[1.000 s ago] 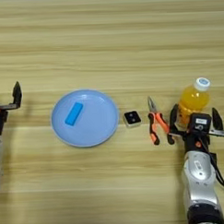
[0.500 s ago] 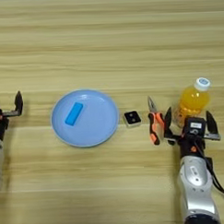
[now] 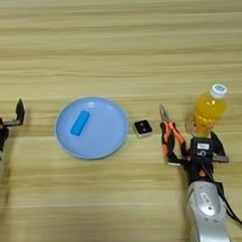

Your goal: Move the objects on the table

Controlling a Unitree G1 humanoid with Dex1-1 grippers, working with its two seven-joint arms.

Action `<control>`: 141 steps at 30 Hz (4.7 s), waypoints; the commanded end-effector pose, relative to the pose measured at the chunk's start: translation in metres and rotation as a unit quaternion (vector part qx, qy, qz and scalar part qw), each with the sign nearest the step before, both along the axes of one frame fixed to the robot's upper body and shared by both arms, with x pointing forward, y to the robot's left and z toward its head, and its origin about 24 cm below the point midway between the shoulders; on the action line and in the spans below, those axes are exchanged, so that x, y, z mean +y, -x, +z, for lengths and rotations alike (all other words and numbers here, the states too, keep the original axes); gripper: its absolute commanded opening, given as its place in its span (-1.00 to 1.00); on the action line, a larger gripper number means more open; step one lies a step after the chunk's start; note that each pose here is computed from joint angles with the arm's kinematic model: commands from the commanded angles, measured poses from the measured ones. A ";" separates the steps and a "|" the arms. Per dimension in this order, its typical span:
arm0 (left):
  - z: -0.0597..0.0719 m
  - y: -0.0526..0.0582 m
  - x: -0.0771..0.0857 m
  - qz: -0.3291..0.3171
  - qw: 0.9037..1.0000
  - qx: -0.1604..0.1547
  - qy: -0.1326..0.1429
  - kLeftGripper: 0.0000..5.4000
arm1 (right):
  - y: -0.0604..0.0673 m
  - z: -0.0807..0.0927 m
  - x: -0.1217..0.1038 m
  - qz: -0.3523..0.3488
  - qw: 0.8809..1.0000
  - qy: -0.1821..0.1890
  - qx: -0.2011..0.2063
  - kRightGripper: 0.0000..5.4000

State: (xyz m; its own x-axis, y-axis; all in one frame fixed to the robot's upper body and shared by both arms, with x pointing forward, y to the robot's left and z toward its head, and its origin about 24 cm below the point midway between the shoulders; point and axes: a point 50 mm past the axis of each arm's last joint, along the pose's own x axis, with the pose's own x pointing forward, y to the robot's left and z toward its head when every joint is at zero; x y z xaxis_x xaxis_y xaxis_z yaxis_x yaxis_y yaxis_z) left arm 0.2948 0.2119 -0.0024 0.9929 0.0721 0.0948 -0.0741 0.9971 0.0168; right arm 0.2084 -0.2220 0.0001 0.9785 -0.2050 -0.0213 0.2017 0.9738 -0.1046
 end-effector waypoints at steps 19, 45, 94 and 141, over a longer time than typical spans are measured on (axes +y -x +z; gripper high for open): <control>0.005 -0.004 -0.002 -0.005 1.000 -0.009 -0.007 1.00 | -0.029 0.056 0.070 0.180 0.980 0.055 -0.063 0.98; 0.002 0.002 -0.006 -0.006 1.000 -0.014 -0.007 1.00 | -0.085 0.047 0.113 0.288 0.957 0.036 0.025 0.98; -0.001 0.012 -0.001 0.012 1.000 -0.016 -0.007 1.00 | -0.074 -0.012 0.144 0.403 0.898 -0.034 0.175 0.98; 0.001 0.009 -0.004 0.012 1.000 -0.022 -0.005 1.00 | -0.032 0.021 0.146 0.459 0.871 -0.074 0.162 0.98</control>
